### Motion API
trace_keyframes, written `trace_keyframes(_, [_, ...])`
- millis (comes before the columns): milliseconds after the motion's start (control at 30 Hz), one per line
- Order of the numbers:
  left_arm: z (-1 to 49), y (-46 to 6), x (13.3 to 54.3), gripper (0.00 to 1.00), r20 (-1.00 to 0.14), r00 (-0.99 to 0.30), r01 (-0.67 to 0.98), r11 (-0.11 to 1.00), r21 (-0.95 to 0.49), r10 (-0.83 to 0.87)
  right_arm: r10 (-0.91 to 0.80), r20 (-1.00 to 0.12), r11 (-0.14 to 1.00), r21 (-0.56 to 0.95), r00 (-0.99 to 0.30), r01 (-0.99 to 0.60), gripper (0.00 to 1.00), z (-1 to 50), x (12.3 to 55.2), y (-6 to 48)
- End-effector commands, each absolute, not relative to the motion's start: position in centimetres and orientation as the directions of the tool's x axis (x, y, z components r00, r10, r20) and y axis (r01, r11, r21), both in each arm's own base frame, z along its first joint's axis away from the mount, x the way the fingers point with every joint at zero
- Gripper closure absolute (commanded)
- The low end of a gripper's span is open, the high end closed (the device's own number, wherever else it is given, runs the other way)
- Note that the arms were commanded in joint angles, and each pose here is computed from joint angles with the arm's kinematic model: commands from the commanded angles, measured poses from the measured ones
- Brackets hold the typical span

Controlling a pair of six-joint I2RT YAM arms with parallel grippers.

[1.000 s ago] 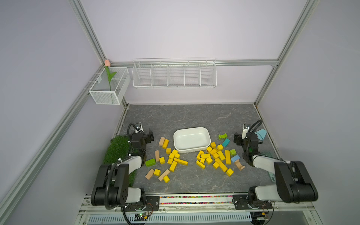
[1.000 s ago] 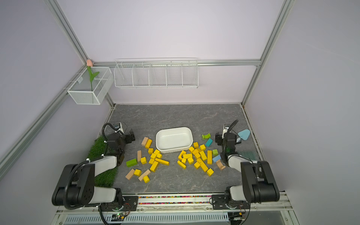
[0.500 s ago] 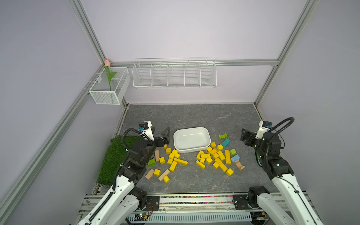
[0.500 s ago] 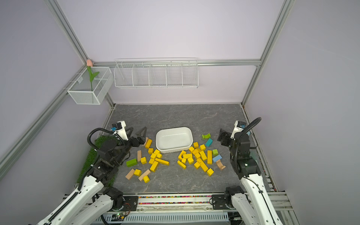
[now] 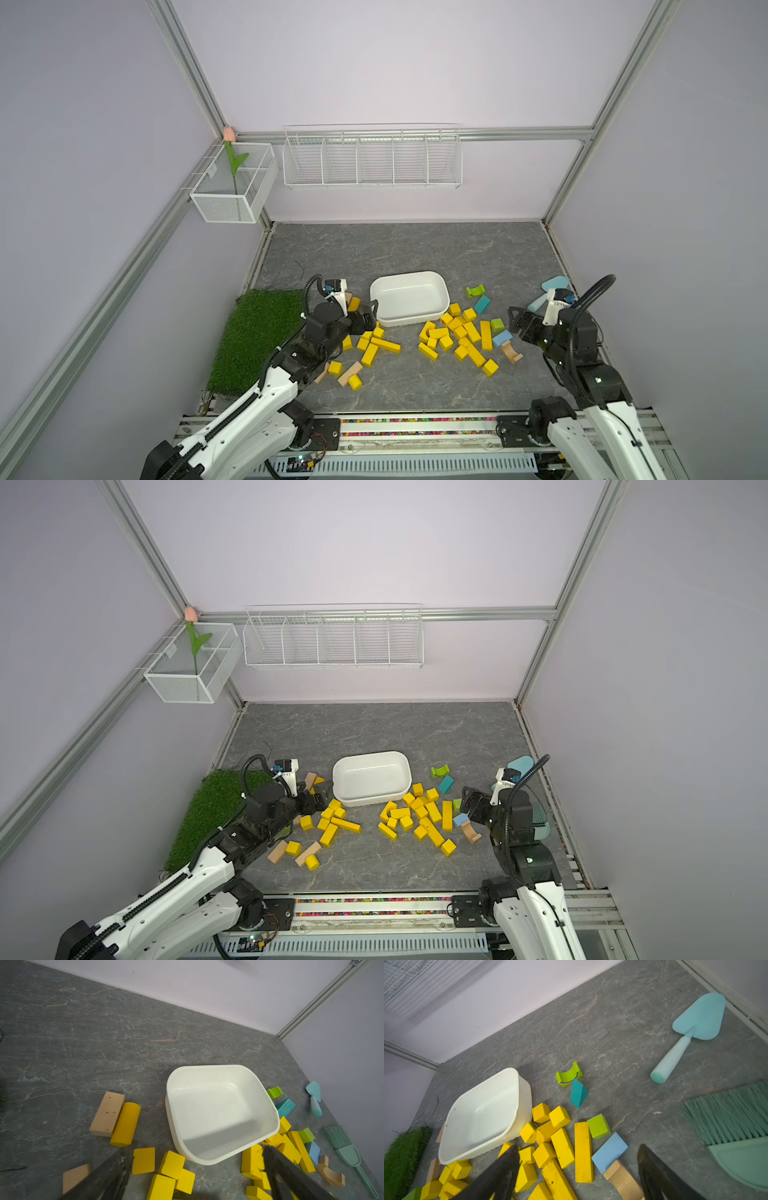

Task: Pick out the yellow building blocks
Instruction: Pick up the building block from the center of the board.

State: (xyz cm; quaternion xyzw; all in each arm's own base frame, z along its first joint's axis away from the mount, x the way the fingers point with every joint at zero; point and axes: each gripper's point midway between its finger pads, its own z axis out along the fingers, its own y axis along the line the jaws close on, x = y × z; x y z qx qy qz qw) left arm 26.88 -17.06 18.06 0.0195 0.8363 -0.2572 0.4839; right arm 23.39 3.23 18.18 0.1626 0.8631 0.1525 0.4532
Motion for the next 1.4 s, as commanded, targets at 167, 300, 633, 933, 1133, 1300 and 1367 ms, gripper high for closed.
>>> trace_keyframes(167, [19.2,-17.4,25.3,0.01,-0.815,-0.496,0.345,0.794,-0.501,-0.299,0.433,-0.470,0.867,0.450,-0.769,0.214,0.11,13.2,22.3,5.9])
trace_keyframes(300, [19.3,-16.5,25.4,0.01,-0.817,-0.464,0.311,0.801,-0.512,-0.343,0.414,-0.419,0.842,0.514,-0.808,0.165,0.11,12.7,22.1,7.7])
trace_keyframes(633, [18.0,-15.4,26.7,0.00,-0.783,-0.499,0.202,0.829,-0.522,-0.371,0.489,-0.396,0.747,0.650,-0.777,0.139,0.11,9.8,21.6,10.4])
trace_keyframes(933, [15.1,-13.0,28.6,0.12,-0.673,-0.559,0.070,0.782,-0.620,-0.484,0.522,-0.426,0.743,0.653,-0.739,0.148,0.08,9.6,21.1,9.6])
trace_keyframes(1133, [13.7,-12.1,29.0,0.14,-0.622,-0.584,-0.003,0.767,-0.641,-0.522,0.523,-0.394,0.749,0.636,-0.756,0.186,0.11,8.7,21.2,9.6])
trace_keyframes(1300, [13.4,-11.2,28.5,0.17,-0.604,-0.578,-0.057,0.765,-0.641,-0.549,0.516,-0.369,0.763,0.608,-0.773,0.219,0.11,8.0,21.5,9.5])
trace_keyframes(1367, [13.2,-10.5,28.1,0.17,-0.597,-0.574,-0.093,0.770,-0.631,-0.560,0.522,-0.373,0.759,0.614,-0.767,0.217,0.07,8.0,21.5,9.5])
